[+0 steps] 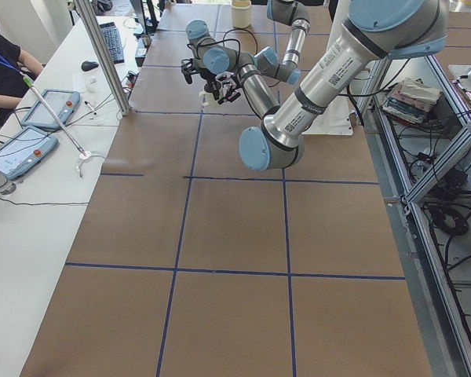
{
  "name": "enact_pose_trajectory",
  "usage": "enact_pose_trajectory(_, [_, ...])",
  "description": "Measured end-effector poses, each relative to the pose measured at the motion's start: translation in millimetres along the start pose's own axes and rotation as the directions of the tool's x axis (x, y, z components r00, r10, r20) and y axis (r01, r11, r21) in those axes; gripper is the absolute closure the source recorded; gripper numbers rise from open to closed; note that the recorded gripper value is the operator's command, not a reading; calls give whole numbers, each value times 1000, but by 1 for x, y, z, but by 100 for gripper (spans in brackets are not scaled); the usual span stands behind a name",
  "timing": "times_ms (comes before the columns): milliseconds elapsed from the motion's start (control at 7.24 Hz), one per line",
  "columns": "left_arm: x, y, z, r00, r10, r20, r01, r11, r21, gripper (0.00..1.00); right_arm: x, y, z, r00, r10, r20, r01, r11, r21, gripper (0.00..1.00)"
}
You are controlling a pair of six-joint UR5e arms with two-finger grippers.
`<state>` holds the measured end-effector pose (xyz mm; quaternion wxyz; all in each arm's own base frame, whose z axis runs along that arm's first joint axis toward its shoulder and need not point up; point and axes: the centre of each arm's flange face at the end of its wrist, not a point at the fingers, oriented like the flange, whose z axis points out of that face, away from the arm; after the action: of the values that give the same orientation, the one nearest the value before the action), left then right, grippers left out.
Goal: Left arm hands cup to right arm to dump lemon
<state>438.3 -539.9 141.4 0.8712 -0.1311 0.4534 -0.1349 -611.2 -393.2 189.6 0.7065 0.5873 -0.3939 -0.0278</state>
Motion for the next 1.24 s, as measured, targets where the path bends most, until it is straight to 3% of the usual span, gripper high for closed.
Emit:
enact_pose_trajectory(138, [1, 1, 2, 1000, 5, -2, -5, 1000, -2, 62, 0, 0, 0, 1000, 0, 0, 0, 1000, 0, 47])
enact_pose_trajectory(276, [1, 2, 3, 1000, 8, -3, -8, 1000, -3, 97, 0, 0, 0, 1000, -1, 0, 1, 1000, -1, 35])
enact_pose_trajectory(414, [1, 2, 4, 1000, 12, -2, -12, 1000, -4, 100, 0, 1, 0, 1000, -2, -1, 2, 1000, -2, 2])
enact_pose_trajectory(1243, [5, -7, 14, 1000, -4, 18, 4, 1000, -7, 100, -6, 17, -6, 1000, -20, 12, 21, 1000, -20, 0])
